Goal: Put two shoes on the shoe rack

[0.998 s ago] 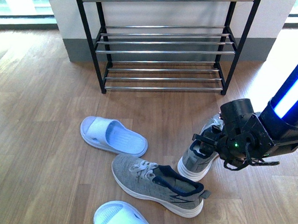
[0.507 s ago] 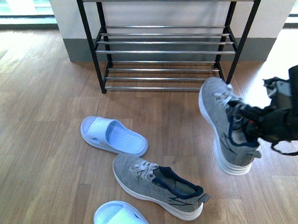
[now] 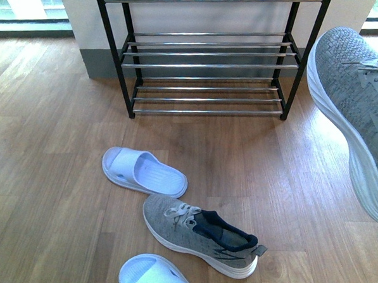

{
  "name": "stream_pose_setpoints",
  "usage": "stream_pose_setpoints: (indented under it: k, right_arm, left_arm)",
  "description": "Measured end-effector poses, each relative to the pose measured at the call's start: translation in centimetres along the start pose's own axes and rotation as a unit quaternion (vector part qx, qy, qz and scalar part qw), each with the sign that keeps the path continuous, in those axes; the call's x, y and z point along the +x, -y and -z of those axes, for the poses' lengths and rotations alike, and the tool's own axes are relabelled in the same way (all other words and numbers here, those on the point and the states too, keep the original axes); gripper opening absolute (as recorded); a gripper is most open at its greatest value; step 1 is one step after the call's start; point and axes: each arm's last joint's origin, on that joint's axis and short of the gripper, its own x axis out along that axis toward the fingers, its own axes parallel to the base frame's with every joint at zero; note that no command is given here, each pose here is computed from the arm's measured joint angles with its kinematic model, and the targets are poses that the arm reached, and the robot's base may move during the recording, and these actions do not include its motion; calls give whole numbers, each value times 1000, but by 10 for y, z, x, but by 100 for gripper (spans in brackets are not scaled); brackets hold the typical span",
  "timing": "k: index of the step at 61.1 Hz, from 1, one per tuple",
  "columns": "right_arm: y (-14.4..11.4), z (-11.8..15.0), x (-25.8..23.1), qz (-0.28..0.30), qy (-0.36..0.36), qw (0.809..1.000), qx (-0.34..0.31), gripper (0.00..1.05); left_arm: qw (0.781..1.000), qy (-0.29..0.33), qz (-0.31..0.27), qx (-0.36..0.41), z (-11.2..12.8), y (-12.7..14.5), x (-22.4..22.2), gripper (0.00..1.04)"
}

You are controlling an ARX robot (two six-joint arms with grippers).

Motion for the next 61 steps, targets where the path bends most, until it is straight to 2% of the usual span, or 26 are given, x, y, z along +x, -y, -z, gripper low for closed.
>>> stream_pose_setpoints:
  k: [14, 61]
  right_arm:
    - [4, 2, -17, 7, 21, 1000, -6, 1]
    - [4, 3, -17, 7, 20, 1000, -7, 1]
  left_arm:
    - [1000, 0, 0, 0, 0, 0, 0, 95]
    - [1000, 0, -1, 0, 0, 0, 0, 95]
